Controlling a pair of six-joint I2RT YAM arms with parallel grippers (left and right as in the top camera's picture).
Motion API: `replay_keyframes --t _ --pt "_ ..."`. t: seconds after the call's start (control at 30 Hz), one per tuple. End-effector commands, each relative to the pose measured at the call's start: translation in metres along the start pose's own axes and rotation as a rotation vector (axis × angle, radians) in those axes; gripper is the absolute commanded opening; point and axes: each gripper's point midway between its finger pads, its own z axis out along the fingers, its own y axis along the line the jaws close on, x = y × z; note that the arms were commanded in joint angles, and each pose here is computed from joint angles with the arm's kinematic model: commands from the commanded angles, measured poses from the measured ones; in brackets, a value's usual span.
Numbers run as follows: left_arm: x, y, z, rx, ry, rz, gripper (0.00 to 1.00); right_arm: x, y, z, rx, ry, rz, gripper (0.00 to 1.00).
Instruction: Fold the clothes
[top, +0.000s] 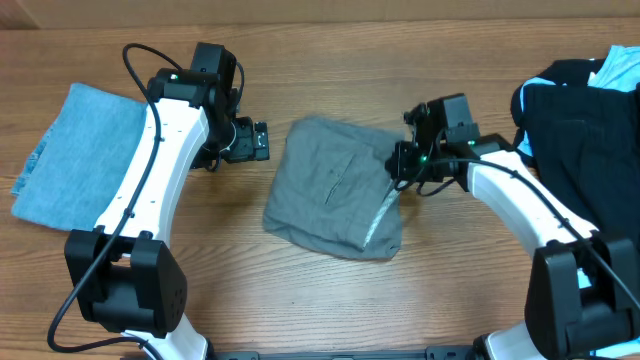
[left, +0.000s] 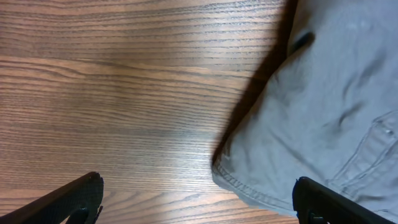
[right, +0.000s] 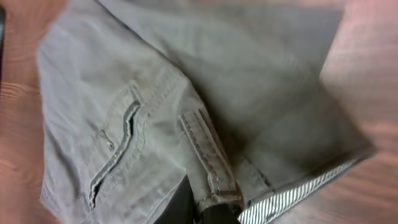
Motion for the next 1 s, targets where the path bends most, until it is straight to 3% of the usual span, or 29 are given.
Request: replay_keyframes --t 0.0,0.17,0.3,0.33,0.37,0.43,0.57,0.7,0.83,0.93,0.97 --pt "-0.004 0.003 -0.007 -0.008 -0.025 0.008 1.00 -0.021 0.002 -0.016 0.034 -0.082 -0.092 0.04" --pt "-0.004 0.003 -0.007 -0.007 -0.025 0.008 1.00 -0.036 -0.022 -0.016 0.182 -0.162 -0.102 0.04" --pt "-0.004 0.003 -0.007 -0.008 -0.025 0.008 1.00 -0.034 -0.029 -0.005 0.191 -0.157 -0.100 0.04" --pt "-0.004 0.003 -0.007 -0.008 -0.025 0.008 1.00 -0.033 -0.032 0.000 0.194 -0.145 -0.096 0.14" --pt "-0.004 0.003 -0.007 -0.008 -0.025 0.008 1.00 -0.029 -0.037 0.009 0.200 -0.124 -0.090 0.32" --pt "-0.004 0.003 -0.007 -0.007 -0.025 0.008 1.00 -0.023 -0.045 0.022 0.210 -0.088 -0.079 0.47" --pt "-0.004 0.003 -0.007 -0.008 -0.025 0.008 1.00 -0.036 -0.049 -0.002 0.266 -0.137 -0.040 0.48" --pt "-0.004 0.003 -0.007 -0.008 -0.025 0.008 1.00 -0.043 -0.009 -0.071 0.209 -0.247 -0.076 0.55" --pt "-0.004 0.003 -0.007 -0.008 -0.025 0.008 1.00 -0.013 0.050 -0.093 -0.072 -0.172 -0.121 0.48" --pt "-0.004 0.003 -0.007 -0.008 -0.025 0.008 1.00 0.020 0.076 -0.081 -0.258 -0.032 -0.113 0.07" --pt "-0.004 0.003 -0.007 -0.007 -0.025 0.008 1.00 0.030 0.077 -0.072 -0.274 0.007 -0.107 0.04"
